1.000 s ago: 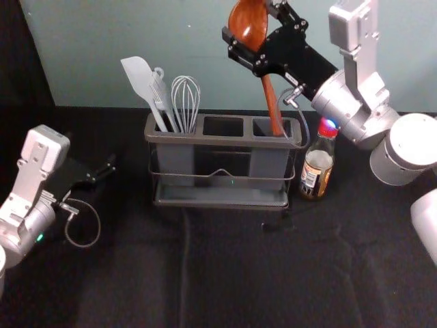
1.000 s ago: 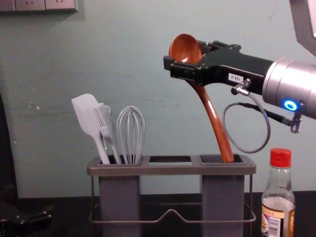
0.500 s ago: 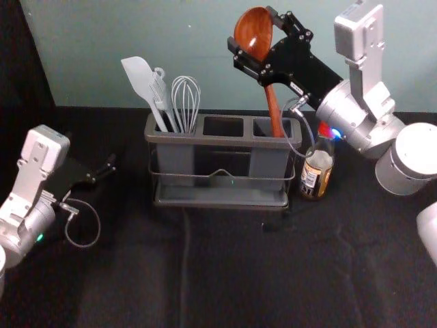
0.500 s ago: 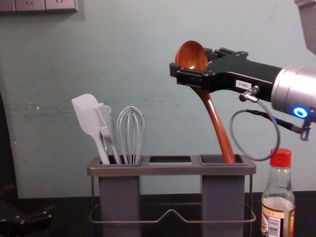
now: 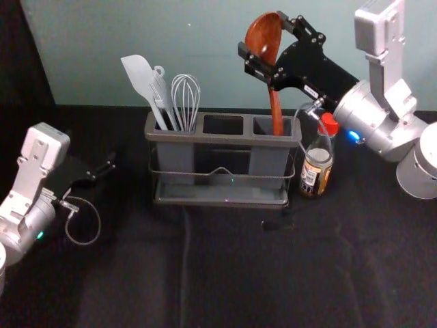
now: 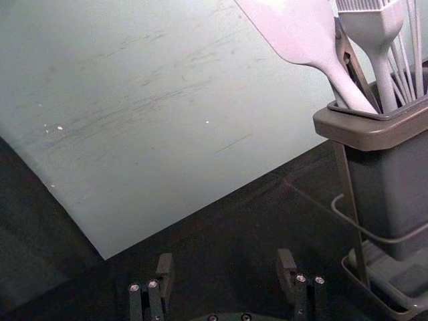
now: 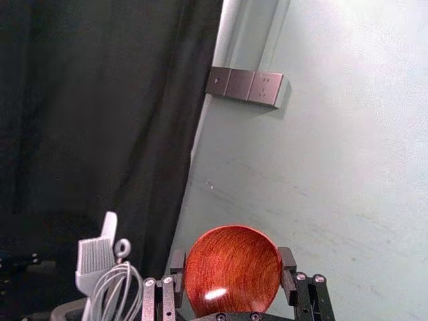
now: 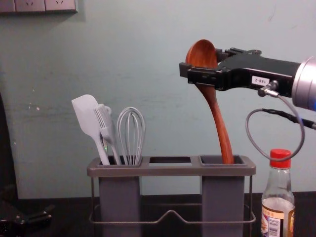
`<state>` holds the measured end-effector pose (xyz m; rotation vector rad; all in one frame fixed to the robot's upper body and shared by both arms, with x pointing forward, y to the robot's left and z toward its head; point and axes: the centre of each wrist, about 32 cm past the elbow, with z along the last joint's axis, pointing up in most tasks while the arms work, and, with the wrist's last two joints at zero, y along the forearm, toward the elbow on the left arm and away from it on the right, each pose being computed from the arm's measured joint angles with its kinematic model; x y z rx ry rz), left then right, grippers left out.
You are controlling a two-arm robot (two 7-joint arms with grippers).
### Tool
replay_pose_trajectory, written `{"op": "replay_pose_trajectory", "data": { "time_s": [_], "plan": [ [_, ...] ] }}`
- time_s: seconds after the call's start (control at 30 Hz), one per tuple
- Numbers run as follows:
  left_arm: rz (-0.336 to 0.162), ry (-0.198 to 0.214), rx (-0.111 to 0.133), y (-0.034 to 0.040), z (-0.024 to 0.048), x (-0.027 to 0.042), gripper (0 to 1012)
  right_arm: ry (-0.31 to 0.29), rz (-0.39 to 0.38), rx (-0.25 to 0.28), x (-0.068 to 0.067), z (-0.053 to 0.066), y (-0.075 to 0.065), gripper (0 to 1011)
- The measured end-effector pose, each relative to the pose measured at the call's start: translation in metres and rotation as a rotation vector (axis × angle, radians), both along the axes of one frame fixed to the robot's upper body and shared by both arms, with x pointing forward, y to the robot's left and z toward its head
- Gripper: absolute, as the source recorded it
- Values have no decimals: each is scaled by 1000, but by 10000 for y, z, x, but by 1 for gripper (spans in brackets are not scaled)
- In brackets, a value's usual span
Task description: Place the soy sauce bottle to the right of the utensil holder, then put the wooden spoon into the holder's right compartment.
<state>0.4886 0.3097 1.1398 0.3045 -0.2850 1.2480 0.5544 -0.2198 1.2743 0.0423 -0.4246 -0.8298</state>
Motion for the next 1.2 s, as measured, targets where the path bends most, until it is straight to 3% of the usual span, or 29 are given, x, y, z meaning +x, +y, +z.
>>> {"op": "replay_pose_trajectory", "data": {
  "time_s": [0.5,0.93,1.2],
  "plan": [
    [0,0,0,0,0,0,1005,80,9,-46,-147,107,-123,841],
    [0,0,0,0,0,0,1005,107,4,-61,-205,72,-164,841],
    [0,0,0,0,0,0,1005,128,-7,-53,-238,-12,-183,841]
  ]
}}
